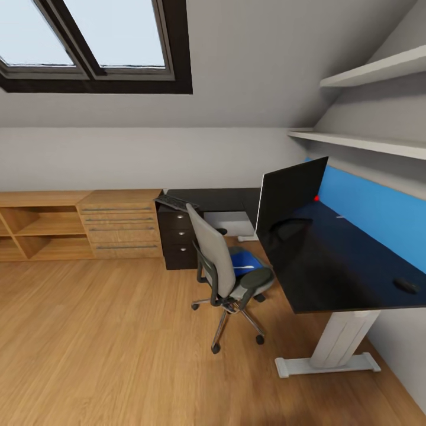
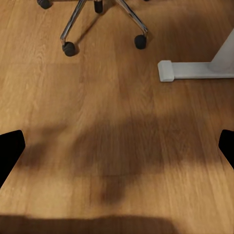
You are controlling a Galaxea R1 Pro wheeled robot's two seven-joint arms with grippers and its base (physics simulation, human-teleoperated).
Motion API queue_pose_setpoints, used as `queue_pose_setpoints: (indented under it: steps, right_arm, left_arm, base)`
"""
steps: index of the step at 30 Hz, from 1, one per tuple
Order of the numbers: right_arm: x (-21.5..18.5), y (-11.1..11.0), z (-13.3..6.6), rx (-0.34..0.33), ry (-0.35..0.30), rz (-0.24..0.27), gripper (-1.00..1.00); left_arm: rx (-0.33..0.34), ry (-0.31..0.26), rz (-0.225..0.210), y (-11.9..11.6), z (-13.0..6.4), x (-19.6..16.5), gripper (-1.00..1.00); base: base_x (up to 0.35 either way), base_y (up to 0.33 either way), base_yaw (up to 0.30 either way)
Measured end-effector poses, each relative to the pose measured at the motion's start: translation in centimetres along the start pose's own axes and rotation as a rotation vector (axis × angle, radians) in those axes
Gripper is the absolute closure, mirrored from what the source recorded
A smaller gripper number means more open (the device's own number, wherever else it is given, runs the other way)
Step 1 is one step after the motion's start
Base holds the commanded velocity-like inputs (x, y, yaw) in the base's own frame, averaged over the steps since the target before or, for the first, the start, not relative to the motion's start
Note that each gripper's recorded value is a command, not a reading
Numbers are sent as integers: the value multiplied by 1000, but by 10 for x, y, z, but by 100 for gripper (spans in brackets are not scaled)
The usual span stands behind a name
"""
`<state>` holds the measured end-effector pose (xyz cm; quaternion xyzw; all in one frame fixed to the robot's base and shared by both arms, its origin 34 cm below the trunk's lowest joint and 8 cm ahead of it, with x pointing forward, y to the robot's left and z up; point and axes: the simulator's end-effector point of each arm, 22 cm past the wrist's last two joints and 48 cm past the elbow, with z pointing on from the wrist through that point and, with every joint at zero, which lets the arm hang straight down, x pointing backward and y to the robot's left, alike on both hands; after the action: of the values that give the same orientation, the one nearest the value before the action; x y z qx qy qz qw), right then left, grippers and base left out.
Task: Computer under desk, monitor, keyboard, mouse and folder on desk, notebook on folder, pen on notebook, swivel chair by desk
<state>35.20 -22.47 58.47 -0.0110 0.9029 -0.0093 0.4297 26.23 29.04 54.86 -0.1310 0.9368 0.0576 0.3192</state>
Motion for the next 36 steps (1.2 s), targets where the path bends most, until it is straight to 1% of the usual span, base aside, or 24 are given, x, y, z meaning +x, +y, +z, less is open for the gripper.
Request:
queue_pose_setpoints:
  steps: [3,9,13,36]
  right_arm:
    - [3,1,3,0,-1,1,-100]
    - [9,1,9,0,-2,2,-100]
    - [14,1,13,-1,-2,2,-100]
    - [40,-2,38,7,-6,-2,-100]
  left_arm:
    - [-2,6,-1,1,4,4,-100]
    - [-3,66,-2,0,14,18,-100]
    - [-2,94,-2,-1,19,26,-100]
    - [-3,144,-3,-1,48,59,-100]
  base:
    - [0,0,0]
    - [0,0,0]
    - [0,0,0]
    - [0,0,0]
